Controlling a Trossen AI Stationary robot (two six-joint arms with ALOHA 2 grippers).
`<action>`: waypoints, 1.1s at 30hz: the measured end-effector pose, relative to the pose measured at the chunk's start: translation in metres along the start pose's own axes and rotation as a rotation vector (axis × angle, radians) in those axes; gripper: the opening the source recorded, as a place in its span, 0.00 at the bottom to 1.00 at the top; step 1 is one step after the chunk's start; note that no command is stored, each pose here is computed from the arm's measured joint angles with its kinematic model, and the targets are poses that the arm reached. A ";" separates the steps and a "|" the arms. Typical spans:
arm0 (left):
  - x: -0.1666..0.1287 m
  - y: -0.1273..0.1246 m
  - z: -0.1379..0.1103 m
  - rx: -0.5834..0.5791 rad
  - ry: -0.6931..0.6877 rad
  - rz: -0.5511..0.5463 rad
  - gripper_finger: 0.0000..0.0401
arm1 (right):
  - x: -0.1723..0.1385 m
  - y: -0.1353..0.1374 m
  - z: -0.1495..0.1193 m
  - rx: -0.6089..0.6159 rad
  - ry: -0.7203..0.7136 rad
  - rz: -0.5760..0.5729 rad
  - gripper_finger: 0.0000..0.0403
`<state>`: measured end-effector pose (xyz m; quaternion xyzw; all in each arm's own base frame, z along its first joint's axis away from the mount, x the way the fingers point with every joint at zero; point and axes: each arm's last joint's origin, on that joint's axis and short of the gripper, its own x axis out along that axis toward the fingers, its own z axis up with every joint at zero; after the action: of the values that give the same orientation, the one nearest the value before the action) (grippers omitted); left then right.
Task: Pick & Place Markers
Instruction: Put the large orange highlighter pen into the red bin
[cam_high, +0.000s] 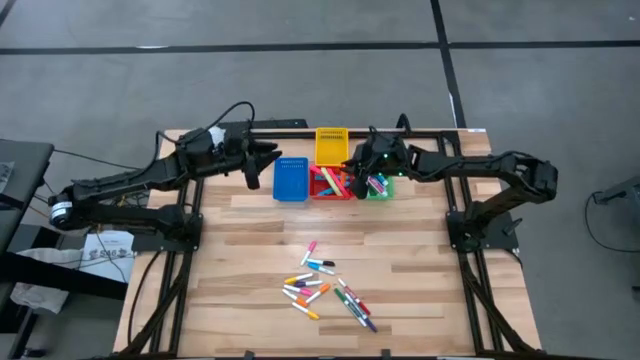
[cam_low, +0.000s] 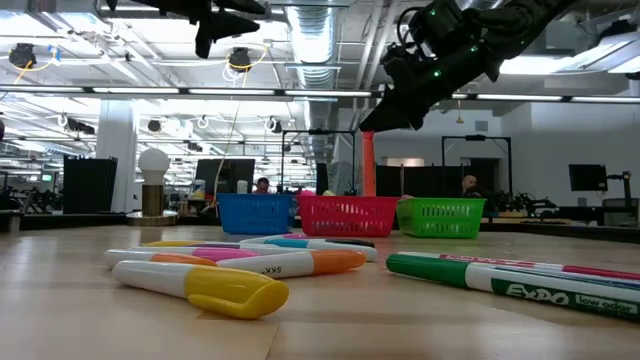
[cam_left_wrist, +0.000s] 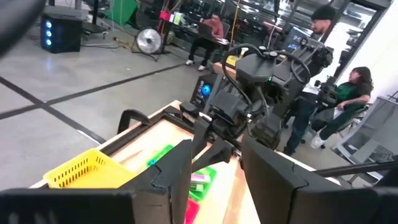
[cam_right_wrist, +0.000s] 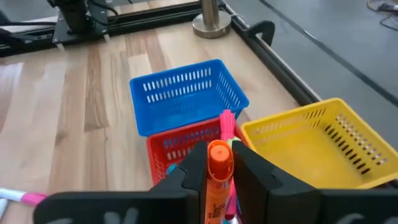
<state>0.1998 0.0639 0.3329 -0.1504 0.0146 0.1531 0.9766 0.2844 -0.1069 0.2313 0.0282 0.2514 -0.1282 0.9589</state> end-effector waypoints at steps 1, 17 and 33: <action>0.000 -0.002 -0.001 0.001 0.001 -0.001 0.35 | 0.000 0.001 0.000 -0.002 0.001 -0.008 0.12; 0.000 -0.009 -0.003 0.027 0.009 -0.010 0.35 | 0.000 0.007 -0.005 0.006 0.062 -0.059 0.13; 0.012 -0.007 -0.013 0.053 0.054 0.029 0.35 | 0.000 0.006 -0.008 -0.003 0.089 -0.060 0.37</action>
<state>0.2134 0.0571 0.3219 -0.1281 0.0470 0.1630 0.9771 0.2823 -0.1001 0.2243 0.0248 0.2947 -0.1554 0.9425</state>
